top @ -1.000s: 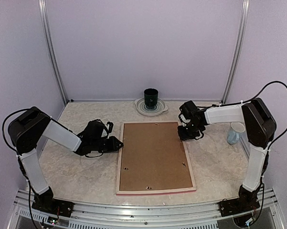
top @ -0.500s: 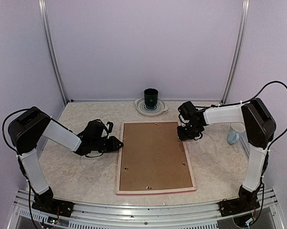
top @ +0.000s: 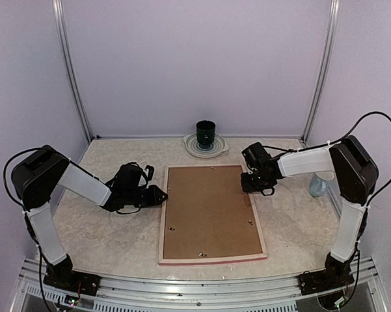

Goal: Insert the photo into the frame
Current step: Press the fastener onto the backboard.

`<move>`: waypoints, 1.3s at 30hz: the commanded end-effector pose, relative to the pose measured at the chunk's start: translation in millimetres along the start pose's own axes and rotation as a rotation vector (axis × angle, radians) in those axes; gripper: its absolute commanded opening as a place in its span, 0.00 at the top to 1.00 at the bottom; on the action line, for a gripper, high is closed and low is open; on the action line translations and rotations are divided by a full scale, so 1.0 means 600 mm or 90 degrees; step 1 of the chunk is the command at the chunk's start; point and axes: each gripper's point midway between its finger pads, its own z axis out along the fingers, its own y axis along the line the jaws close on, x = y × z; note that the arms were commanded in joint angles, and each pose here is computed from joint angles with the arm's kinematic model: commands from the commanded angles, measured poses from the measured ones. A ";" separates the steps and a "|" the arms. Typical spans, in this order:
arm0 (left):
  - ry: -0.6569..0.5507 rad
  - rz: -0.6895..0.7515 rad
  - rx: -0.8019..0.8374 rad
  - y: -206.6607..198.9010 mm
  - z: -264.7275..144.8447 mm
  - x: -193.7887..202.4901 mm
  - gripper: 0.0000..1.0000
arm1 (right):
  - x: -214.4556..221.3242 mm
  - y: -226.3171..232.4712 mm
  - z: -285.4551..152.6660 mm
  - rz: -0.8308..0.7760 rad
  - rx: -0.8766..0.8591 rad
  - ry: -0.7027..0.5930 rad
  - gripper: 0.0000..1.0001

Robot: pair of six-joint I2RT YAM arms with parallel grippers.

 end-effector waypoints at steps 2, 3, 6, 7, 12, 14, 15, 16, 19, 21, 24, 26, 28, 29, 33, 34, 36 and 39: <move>0.082 0.005 -0.052 0.043 0.008 0.064 0.80 | 0.031 -0.008 0.020 0.005 0.013 -0.007 0.94; 0.081 0.005 -0.051 0.042 0.009 0.063 0.80 | 0.037 -0.008 0.024 0.005 0.012 -0.006 0.95; 0.081 0.006 -0.051 0.042 0.009 0.063 0.80 | 0.045 -0.008 0.029 0.011 0.014 -0.007 0.95; 0.081 0.006 -0.051 0.042 0.009 0.062 0.80 | 0.047 -0.008 0.031 0.011 0.015 -0.008 0.95; 0.080 0.006 -0.051 0.042 0.009 0.062 0.80 | 0.050 -0.008 0.032 0.016 0.021 -0.010 0.95; 0.081 0.006 -0.050 0.042 0.009 0.062 0.80 | 0.047 -0.011 0.029 0.018 0.027 -0.016 0.95; 0.081 0.006 -0.050 0.042 0.009 0.062 0.81 | 0.047 -0.013 0.029 0.020 0.030 -0.018 0.95; 0.081 0.006 -0.051 0.042 0.009 0.062 0.81 | 0.048 -0.014 0.030 0.021 0.034 -0.018 0.95; 0.081 0.006 -0.050 0.042 0.009 0.062 0.81 | 0.050 -0.018 0.032 0.028 0.040 -0.023 0.98; 0.082 0.006 -0.050 0.042 0.009 0.063 0.81 | 0.053 -0.019 0.035 0.033 0.044 -0.023 0.99; 0.081 0.007 -0.049 0.041 0.008 0.063 0.80 | 0.057 -0.019 0.039 0.037 0.043 -0.021 0.99; 0.082 0.007 -0.050 0.041 0.008 0.063 0.81 | 0.058 -0.019 0.039 0.042 0.045 -0.022 0.99; 0.080 0.007 -0.049 0.041 0.008 0.062 0.81 | 0.057 -0.020 0.039 0.045 0.046 -0.026 0.99; 0.080 0.007 -0.049 0.040 0.008 0.062 0.80 | 0.056 -0.019 0.038 0.047 0.044 -0.027 0.99; 0.078 0.007 -0.051 0.041 0.006 0.060 0.80 | 0.043 -0.014 0.020 0.041 0.033 -0.034 0.90; 0.078 0.007 -0.051 0.041 0.006 0.060 0.80 | 0.034 -0.011 0.010 0.039 0.028 -0.039 0.86; 0.077 0.006 -0.052 0.042 0.006 0.060 0.81 | 0.020 -0.006 -0.008 0.032 0.019 -0.042 0.81; 0.078 0.006 -0.053 0.043 0.007 0.060 0.81 | -0.008 0.003 -0.039 0.022 0.003 -0.055 0.75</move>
